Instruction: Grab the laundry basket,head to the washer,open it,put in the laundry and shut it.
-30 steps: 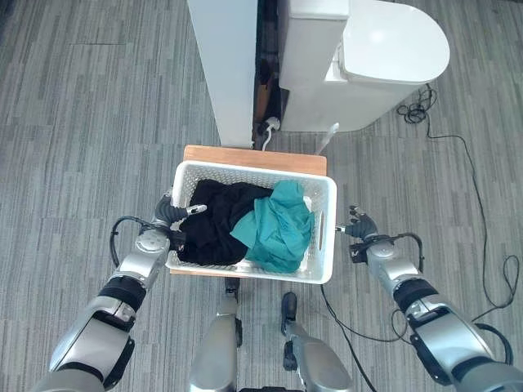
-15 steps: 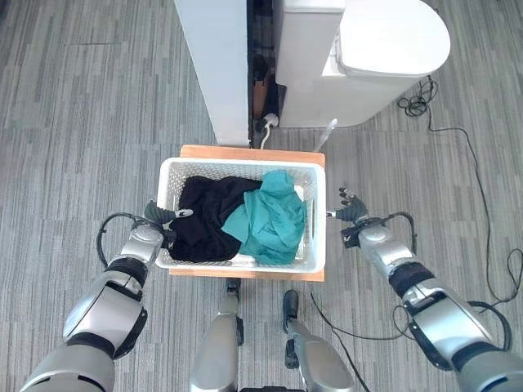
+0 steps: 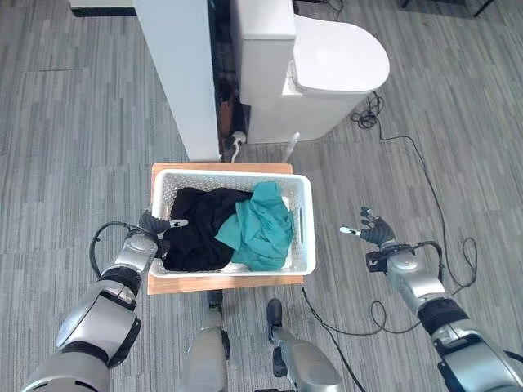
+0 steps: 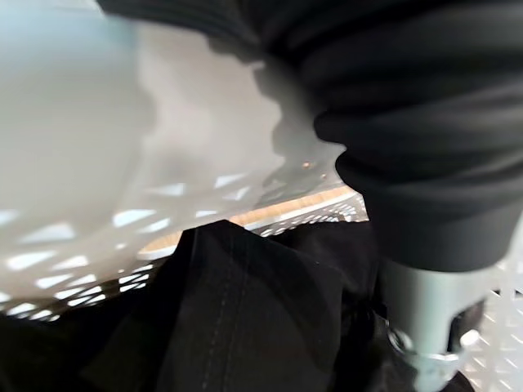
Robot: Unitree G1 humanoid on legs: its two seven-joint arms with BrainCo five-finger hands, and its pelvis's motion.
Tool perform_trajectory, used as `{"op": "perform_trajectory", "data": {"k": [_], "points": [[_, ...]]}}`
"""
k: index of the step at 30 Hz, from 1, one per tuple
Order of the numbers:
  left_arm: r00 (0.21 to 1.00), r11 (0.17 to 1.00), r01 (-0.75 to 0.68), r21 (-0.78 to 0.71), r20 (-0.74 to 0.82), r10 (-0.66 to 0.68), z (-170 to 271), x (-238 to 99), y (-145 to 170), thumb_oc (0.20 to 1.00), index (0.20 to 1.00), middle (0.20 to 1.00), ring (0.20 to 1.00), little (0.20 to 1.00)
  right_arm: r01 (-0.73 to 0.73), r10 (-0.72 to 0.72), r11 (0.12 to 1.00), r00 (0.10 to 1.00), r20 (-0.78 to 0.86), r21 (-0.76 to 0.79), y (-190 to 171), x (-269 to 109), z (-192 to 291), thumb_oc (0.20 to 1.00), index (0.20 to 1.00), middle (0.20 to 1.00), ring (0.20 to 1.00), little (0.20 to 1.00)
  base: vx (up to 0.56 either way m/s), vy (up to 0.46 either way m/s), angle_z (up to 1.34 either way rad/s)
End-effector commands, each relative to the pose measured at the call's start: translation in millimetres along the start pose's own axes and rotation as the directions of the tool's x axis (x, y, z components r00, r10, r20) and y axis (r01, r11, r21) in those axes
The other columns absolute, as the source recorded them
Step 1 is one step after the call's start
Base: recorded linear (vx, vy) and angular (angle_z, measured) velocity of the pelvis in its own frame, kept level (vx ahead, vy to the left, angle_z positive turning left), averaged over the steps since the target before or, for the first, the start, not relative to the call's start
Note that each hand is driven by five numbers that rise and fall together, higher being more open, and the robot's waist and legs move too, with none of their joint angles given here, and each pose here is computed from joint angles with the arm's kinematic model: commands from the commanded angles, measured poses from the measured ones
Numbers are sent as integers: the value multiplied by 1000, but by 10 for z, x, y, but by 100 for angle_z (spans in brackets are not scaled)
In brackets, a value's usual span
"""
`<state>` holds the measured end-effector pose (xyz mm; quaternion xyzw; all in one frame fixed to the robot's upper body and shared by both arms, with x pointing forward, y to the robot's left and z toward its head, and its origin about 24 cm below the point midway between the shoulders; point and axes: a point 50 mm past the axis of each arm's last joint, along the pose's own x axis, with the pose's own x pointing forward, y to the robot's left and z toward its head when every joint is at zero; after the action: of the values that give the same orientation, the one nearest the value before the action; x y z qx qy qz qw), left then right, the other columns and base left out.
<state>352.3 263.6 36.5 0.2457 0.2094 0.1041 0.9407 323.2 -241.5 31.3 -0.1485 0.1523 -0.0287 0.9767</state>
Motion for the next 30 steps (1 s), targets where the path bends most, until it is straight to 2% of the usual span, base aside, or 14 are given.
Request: {"op": "perform_trajectory", "data": {"k": [1,10,14,21,30], "points": [[995,995,102,24,22,-102,120,-7,-360,1000,1000,1000,1000,1000,37,-33,999,993,114,-35,-127,51,295,1000,1000,1000,1000,1000,0,0,0],[994,994,102,47,29,-103,226,5,-419,1000,1000,1000,1000,1000,-40,39,999,990,138,6,345,294,688,1000,1000,1000,1000,1000,0,0,0],[993,993,109,45,34,-110,255,-1,-468,1000,1000,1000,1000,1000,-61,59,998,992,108,12,478,344,722,1000,1000,1000,1000,1000,-1,-2,4],[992,992,109,62,60,-113,362,-5,-520,1000,1000,1000,1000,1000,-45,46,999,999,-29,15,586,410,572,1000,1000,1000,1000,1000,11,-10,12],[987,989,134,60,80,-139,359,-39,-622,1000,1000,1000,1000,1000,-73,77,996,994,-83,53,695,349,331,1000,1000,1000,1000,1000,6,4,7]]}}
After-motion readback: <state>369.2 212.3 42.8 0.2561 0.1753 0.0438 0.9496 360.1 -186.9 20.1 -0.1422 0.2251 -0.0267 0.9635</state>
